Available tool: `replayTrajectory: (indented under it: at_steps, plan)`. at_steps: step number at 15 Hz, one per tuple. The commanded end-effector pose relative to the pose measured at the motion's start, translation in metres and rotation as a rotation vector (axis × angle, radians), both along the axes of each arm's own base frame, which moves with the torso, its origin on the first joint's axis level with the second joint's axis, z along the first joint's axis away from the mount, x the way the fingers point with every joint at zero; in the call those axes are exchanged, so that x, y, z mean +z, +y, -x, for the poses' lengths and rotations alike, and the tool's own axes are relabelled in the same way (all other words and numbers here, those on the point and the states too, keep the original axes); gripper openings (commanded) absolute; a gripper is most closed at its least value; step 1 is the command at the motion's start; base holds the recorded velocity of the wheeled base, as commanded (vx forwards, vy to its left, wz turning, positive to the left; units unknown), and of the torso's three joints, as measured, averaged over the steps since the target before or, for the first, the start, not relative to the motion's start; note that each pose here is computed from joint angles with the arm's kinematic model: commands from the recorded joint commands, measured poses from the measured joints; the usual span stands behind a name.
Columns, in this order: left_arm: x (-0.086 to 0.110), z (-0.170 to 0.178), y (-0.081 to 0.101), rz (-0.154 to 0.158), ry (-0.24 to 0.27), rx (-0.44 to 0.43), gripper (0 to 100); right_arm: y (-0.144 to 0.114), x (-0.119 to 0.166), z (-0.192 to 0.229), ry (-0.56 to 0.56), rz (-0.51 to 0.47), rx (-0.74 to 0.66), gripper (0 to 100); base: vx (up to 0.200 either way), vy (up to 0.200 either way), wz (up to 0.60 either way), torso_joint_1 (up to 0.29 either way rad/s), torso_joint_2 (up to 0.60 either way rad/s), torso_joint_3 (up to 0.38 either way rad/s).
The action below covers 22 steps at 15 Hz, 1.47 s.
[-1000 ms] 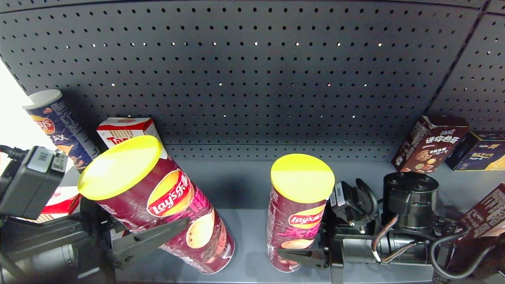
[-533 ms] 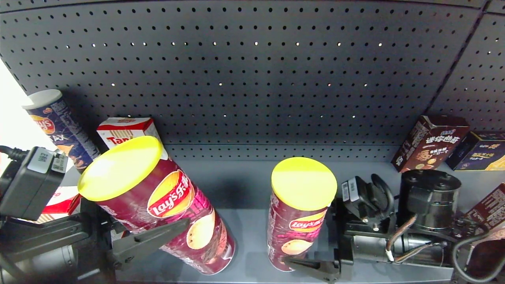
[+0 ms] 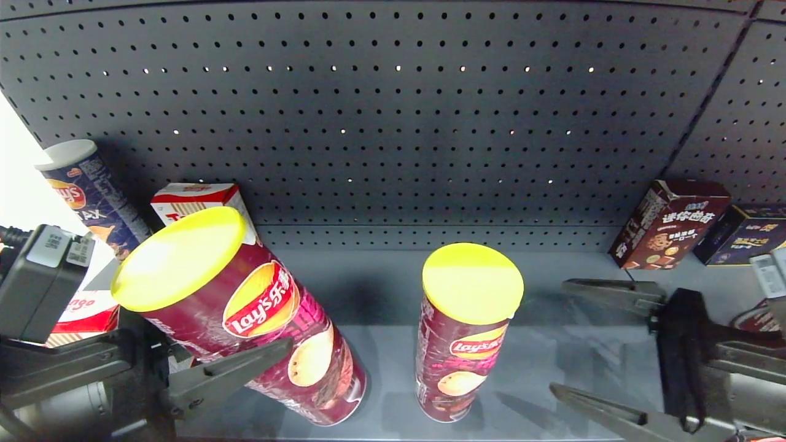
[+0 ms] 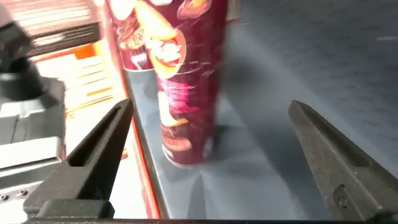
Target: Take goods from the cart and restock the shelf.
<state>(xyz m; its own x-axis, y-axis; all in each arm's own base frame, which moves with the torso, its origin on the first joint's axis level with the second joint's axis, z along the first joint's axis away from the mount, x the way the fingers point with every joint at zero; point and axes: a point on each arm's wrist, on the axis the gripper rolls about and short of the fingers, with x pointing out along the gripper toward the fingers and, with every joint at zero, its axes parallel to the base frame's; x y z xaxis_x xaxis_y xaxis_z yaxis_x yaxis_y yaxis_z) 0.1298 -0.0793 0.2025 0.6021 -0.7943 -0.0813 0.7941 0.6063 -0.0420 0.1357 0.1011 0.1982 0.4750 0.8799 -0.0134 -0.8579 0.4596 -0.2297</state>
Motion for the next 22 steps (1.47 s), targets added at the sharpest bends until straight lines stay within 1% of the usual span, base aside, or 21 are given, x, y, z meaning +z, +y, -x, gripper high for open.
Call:
replayTrajectory:
  at_steps: [1, 2, 3, 4, 5, 6, 7, 9, 10, 12, 13, 14, 17, 20, 21, 22]
  plan:
    - [-0.001, 0.002, 0.001, 0.001, -0.002, -0.001, 0, -0.044, 0.022, 0.058, -0.105, -0.11, -0.218, 100, 0.0, 0.0, 0.0, 0.0, 0.0, 0.0]
    - [0.0, 0.003, 0.001, 0.002, -0.003, -0.001, 0, -0.053, 0.019, 0.068, -0.104, -0.128, -0.283, 100, 0.0, 0.0, 0.0, 0.0, 0.0, 0.0]
    - [0.001, 0.003, 0.001, 0.004, -0.007, -0.001, 0, -0.065, 0.014, 0.084, -0.094, -0.157, -0.391, 100, 0.0, 0.0, 0.0, 0.0, 0.0, 0.0]
    - [0.001, 0.003, 0.001, 0.005, -0.009, -0.001, 0, -0.075, 0.005, 0.096, -0.07, -0.157, -0.472, 100, 0.0, 0.0, 0.0, 0.0, 0.0, 0.0]
    - [0.0, 0.003, 0.001, 0.003, -0.005, -0.003, 0, -0.083, -0.003, 0.107, -0.054, -0.145, -0.516, 100, 0.0, 0.0, 0.0, 0.0, 0.0, 0.0]
    - [-0.001, 0.003, 0.001, 0.002, -0.003, -0.003, 0, -0.09, -0.01, 0.117, -0.043, -0.134, -0.531, 100, 0.0, 0.0, 0.0, 0.0, 0.0, 0.0]
    - [-0.003, 0.003, 0.001, -0.002, 0.004, -0.003, 0, -0.099, -0.024, 0.132, -0.023, -0.117, -0.533, 100, 0.0, 0.0, 0.0, 0.0, 0.0, 0.0]
    - [-0.004, 0.004, 0.001, -0.004, 0.008, -0.004, 0, -0.107, -0.045, 0.144, 0.025, -0.118, -0.538, 100, 0.0, 0.0, 0.0, 0.0, 0.0, 0.0]
    - [-0.004, 0.004, 0.001, -0.004, 0.009, -0.004, 0, -0.111, -0.066, 0.152, 0.04, -0.13, -0.565, 100, 0.0, 0.0, 0.0, 0.0, 0.0, 0.0]
    - [-0.002, 0.003, 0.001, -0.001, 0.002, -0.004, 0, -0.113, -0.107, 0.16, 0.035, -0.142, -0.649, 100, 0.0, 0.0, 0.0, 0.0, 0.0, 0.0]
    - [-0.001, 0.002, 0.0, 0.0, 0.001, -0.006, 0, -0.112, -0.115, 0.158, 0.07, -0.134, -0.673, 100, 0.0, 0.0, 0.0, 0.0, 0.0, 0.0]
    - [-0.001, 0.002, 0.0, 0.0, 0.001, -0.006, 0, -0.112, -0.115, 0.158, 0.077, -0.145, -0.682, 100, 0.0, 0.0, 0.0, 0.0, 0.0, 0.0]
    - [-0.001, 0.003, 0.0, 0.001, 0.0, -0.013, 0, -0.112, -0.115, 0.158, 0.071, -0.138, -0.679, 100, 0.0, 0.0, 0.0, 0.0, 0.0, 0.0]
    - [-0.004, 0.003, 0.001, -0.004, 0.006, -0.024, 0, -0.113, -0.115, 0.158, 0.072, -0.137, -0.69, 100, 0.0, 0.0, 0.0, 0.0, 0.0, 0.0]
    - [-0.003, 0.004, 0.001, -0.002, 0.002, -0.026, 0, -0.112, -0.115, 0.159, 0.068, -0.137, -0.779, 100, 0.0, 0.0, 0.0, 0.0, 0.0, 0.0]
    - [-0.003, 0.004, 0.001, 0.0, -0.001, -0.026, 0, -0.11, -0.114, 0.157, 0.086, -0.123, -0.836, 100, 0.0, 0.0, 0.0, 0.0, 0.0, 0.0]
